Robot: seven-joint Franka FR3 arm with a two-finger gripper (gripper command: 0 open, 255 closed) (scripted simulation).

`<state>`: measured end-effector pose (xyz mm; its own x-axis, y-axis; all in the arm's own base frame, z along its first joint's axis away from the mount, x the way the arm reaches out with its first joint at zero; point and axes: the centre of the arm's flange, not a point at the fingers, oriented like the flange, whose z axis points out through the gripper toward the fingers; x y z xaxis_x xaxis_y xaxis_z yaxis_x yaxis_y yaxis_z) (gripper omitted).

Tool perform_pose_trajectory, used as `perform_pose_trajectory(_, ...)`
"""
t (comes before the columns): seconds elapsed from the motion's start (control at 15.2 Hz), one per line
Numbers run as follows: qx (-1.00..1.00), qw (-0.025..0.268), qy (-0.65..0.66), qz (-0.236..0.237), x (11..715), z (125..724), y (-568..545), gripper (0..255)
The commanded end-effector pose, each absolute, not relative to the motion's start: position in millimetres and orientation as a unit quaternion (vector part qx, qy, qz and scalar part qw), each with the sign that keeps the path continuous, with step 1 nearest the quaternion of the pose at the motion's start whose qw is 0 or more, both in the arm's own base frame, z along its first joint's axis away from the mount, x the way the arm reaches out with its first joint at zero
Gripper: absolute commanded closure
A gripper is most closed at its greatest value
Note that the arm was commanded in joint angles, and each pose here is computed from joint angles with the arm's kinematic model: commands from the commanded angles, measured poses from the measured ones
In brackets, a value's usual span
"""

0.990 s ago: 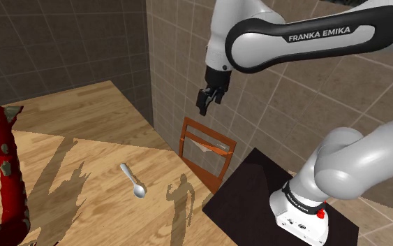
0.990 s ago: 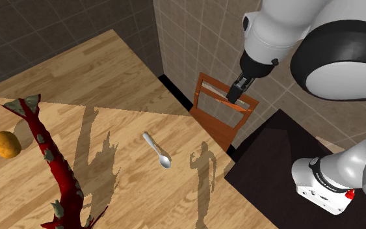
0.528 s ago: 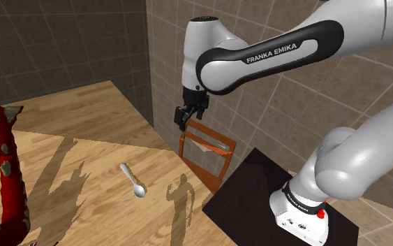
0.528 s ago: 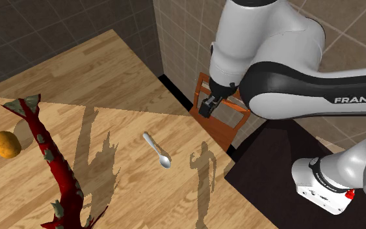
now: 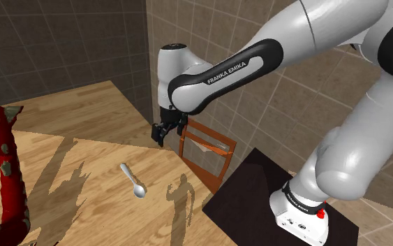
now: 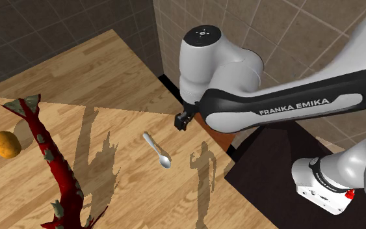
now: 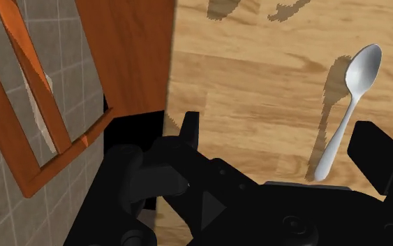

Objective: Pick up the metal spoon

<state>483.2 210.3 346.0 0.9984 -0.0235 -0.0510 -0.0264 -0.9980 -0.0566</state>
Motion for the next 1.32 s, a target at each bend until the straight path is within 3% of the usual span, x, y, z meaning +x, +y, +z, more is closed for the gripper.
perform_pose_trajectory(0.0, -0.999, 0.035, 0.018, 0.03, 495.2, 325.0, 228.2, 0)
perform_pose_trajectory(0.99, -0.993, 0.079, 0.057, 0.067, 579.1, 192.7, 342.4, 0)
perform_pose_trajectory(1.25, -0.993, 0.079, 0.057, 0.067, 579.1, 171.6, 342.4, 0)
